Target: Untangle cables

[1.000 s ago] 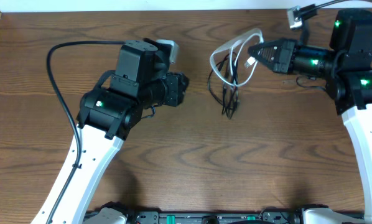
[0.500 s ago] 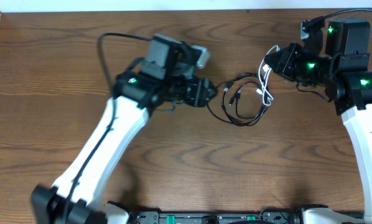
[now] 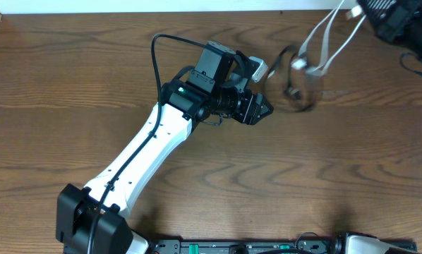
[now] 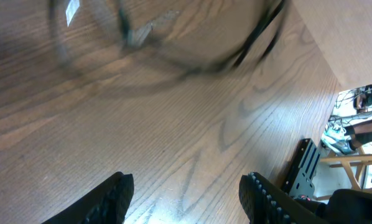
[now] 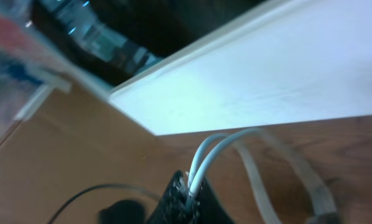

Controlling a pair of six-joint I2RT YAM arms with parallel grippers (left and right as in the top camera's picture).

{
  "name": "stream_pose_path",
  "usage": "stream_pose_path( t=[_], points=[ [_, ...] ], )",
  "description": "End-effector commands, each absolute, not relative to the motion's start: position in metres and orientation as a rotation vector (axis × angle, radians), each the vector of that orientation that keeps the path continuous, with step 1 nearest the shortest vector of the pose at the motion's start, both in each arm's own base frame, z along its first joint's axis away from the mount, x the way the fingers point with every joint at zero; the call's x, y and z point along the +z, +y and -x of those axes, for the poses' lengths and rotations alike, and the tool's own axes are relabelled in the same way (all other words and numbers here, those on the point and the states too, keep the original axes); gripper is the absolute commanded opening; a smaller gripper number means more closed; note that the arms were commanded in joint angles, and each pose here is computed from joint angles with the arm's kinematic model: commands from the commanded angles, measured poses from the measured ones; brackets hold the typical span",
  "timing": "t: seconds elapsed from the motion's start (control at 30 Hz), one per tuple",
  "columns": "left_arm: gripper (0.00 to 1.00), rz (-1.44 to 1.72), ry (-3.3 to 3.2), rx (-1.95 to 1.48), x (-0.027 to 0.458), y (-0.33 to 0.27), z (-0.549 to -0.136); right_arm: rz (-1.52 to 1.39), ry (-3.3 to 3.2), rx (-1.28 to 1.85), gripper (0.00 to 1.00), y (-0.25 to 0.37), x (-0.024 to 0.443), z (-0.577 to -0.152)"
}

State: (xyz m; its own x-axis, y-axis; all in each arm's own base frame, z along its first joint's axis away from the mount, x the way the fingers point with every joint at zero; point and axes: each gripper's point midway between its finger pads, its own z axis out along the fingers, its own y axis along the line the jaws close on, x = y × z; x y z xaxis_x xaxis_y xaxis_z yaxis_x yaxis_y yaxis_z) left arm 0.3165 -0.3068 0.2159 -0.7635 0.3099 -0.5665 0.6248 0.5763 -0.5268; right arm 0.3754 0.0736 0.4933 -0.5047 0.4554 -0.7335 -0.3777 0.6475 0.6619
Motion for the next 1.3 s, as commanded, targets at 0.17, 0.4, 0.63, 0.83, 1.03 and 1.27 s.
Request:
stream_pose_path(
  t=[0.17, 0.4, 0.63, 0.83, 1.03, 1.27],
  points=[
    [0.63, -0.758, 2.378, -1.013, 0.215, -0.307, -0.321, -0.145, 2.041, 0.996, 0.01, 0.089, 0.450, -0.363],
    [0.78, -0.568, 2.455, -0.906, 0.207, -0.290, -0.340, -0.022, 2.149, 1.012, 0.02, 0.126, 0.427, -0.353],
    [0.78, -0.430, 2.533, -0.832, 0.197, -0.264, -0.350, -0.192, 2.403, 0.686, 0.03, 0.103, 0.360, -0.341],
    [0.78, -0.356, 2.551, -0.808, 0.195, -0.249, -0.359, -0.181, 2.498, 0.658, 0.39, 0.115, 0.319, -0.343],
    [0.81, -0.349, 2.569, -0.803, 0.192, -0.245, -0.358, -0.064, 2.430, 0.742, 0.56, 0.129, 0.331, -0.352],
    [0.85, -0.355, 2.588, -0.622, 0.177, -0.228, -0.367, -0.139, 2.452, 0.635, 0.71, 0.104, 0.324, -0.355]
  ],
)
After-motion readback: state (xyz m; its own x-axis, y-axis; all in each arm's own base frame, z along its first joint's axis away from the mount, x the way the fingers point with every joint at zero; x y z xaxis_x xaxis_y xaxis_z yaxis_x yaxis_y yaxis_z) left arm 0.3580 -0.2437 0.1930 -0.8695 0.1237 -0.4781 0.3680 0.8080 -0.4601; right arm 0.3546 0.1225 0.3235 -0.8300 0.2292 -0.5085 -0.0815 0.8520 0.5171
